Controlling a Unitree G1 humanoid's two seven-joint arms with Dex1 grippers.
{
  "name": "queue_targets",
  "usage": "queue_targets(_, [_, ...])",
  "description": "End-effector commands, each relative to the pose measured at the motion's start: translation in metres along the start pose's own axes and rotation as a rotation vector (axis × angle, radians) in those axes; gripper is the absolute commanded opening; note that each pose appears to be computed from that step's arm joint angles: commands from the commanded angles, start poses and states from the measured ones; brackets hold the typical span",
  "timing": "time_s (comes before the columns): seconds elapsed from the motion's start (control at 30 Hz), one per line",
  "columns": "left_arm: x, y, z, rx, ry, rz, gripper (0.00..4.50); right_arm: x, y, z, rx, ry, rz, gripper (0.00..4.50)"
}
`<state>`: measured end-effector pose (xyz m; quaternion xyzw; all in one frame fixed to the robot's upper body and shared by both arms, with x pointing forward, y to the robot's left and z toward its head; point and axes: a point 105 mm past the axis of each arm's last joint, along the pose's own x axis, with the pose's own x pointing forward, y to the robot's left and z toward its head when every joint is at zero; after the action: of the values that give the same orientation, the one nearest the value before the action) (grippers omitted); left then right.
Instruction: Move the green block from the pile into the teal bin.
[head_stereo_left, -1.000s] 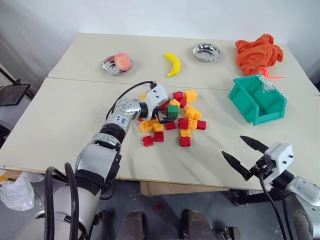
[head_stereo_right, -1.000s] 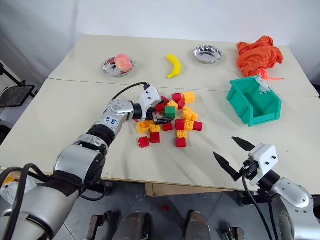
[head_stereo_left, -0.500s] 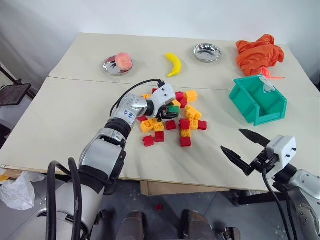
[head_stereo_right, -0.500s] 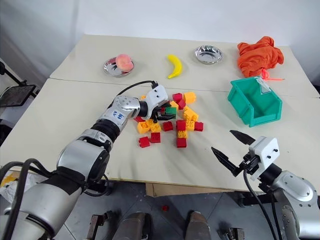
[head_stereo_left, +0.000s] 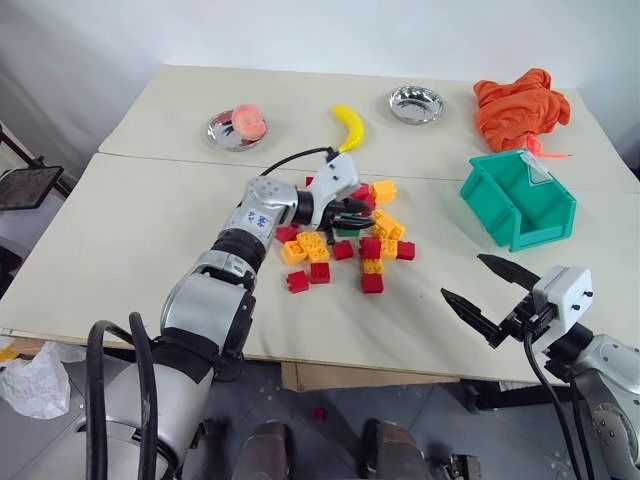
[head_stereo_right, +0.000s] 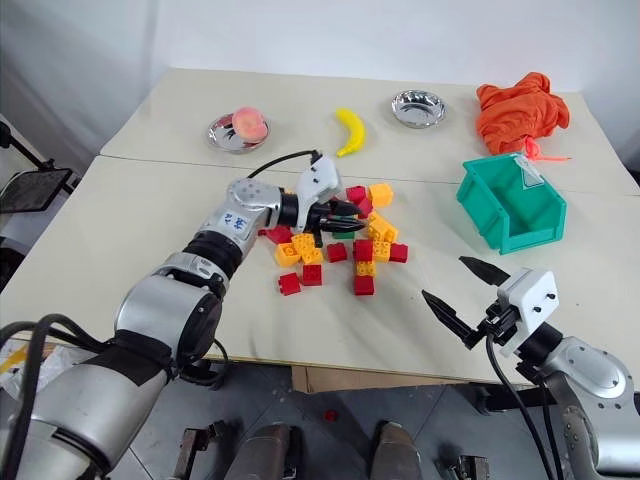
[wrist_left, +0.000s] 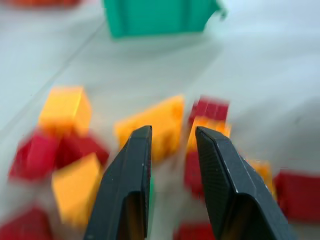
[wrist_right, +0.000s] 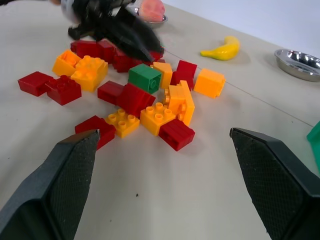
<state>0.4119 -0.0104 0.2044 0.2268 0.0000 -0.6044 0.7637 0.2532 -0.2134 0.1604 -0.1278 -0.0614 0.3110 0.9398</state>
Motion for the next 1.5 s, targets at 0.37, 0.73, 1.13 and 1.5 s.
queue_targets(0.37, [-0.066, 0.024, -0.014, 0.015, -0.156, 0.163, 4.49, 0.032, -0.002, 0.02, -0.035, 0.004, 0.067, 4.38])
queue_targets(0.73, [-0.174, -0.016, -0.077, -0.051, -0.19, 0.208, 4.49, 0.156, 0.017, 0.028, -0.034, 0.115, 0.315, 4.38])
queue_targets(1.13, [-0.192, -0.063, -0.079, -0.109, -0.185, 0.258, 4.49, 0.227, 0.033, 0.021, -0.105, 0.226, 0.501, 4.38])
queue_targets(1.5, [-0.195, -0.066, -0.075, -0.102, -0.186, 0.248, 4.49, 0.252, 0.028, 0.011, -0.103, 0.272, 0.444, 4.38])
